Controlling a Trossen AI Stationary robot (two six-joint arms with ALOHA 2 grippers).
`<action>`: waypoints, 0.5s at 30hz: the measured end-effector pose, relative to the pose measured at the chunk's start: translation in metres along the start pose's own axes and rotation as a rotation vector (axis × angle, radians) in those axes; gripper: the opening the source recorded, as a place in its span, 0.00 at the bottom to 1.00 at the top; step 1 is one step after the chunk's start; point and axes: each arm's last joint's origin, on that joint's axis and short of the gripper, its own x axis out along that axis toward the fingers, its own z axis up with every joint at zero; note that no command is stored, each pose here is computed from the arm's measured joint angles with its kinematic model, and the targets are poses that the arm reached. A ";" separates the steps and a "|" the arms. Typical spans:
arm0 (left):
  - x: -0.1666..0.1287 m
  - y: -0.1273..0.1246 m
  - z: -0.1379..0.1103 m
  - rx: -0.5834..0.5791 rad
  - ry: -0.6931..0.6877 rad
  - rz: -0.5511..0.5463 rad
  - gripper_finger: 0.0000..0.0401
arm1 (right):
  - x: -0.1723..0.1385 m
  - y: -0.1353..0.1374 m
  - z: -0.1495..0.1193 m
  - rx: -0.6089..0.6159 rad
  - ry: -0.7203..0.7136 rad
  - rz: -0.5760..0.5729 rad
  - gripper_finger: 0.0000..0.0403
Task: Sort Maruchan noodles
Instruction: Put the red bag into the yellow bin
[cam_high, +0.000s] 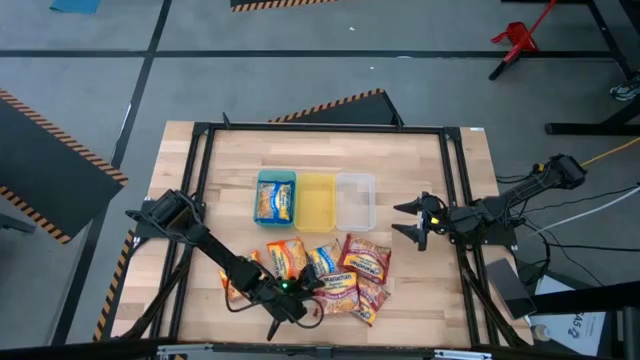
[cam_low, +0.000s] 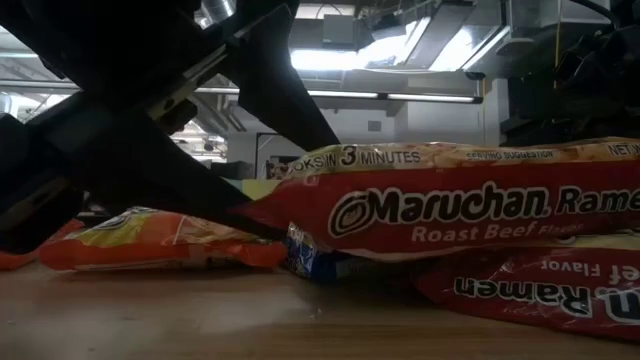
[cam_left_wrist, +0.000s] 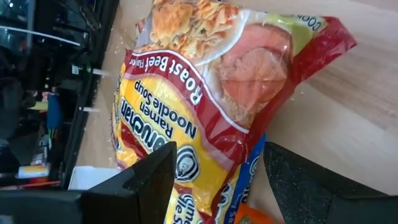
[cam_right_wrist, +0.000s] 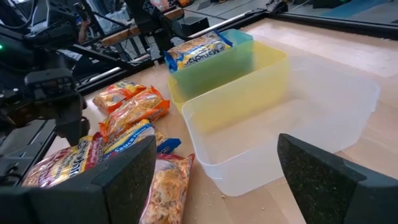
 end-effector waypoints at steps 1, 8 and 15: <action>0.000 0.000 0.000 0.000 -0.004 -0.005 0.59 | 0.000 0.000 0.000 0.000 -0.002 -0.004 0.80; 0.010 -0.003 -0.003 0.011 -0.028 -0.022 0.59 | 0.000 0.000 0.000 0.000 -0.006 -0.011 0.80; 0.009 -0.004 -0.002 0.025 -0.020 -0.002 0.49 | 0.000 0.000 0.000 -0.001 -0.006 -0.013 0.80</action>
